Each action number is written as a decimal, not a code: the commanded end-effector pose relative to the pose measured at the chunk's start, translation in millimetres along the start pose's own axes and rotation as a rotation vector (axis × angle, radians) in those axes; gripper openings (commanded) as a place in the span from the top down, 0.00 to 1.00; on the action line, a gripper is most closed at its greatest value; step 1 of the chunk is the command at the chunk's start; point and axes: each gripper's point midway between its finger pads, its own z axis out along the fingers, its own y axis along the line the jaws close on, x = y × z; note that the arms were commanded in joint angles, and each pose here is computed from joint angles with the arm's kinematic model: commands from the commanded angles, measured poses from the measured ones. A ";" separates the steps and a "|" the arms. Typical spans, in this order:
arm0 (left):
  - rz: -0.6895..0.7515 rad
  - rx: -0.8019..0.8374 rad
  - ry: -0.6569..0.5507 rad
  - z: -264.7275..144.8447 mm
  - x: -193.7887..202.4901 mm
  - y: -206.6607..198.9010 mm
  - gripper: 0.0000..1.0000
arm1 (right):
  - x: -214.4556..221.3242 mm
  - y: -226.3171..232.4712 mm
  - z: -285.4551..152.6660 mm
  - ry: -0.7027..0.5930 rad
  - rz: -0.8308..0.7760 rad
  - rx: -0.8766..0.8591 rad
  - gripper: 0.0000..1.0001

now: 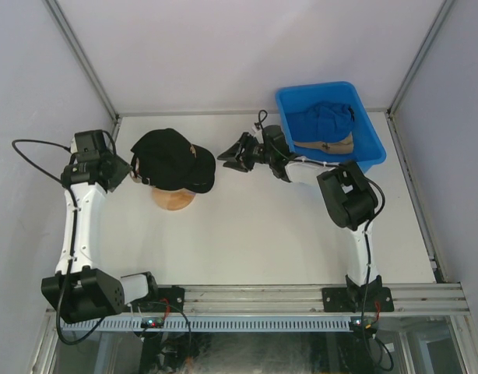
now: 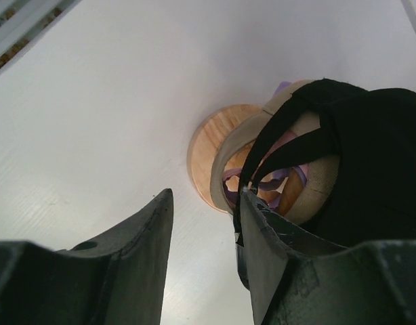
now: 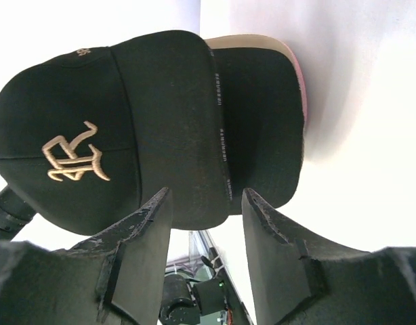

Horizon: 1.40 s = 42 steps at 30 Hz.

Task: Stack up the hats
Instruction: Pick up the hat from the bin.

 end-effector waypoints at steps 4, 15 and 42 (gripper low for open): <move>-0.044 0.039 -0.037 -9.5 -6.6 -4.2 0.51 | -13.6 24.8 -3.9 -0.026 -0.073 -0.056 0.54; -0.104 -0.001 -0.109 -41.3 -12.6 14.5 0.51 | -77.3 76.7 -80.1 -0.212 -0.395 0.173 0.53; -0.218 0.254 -0.350 -97.5 -58.6 -26.9 0.52 | -300.7 -69.3 -249.7 -0.786 -0.182 1.019 0.25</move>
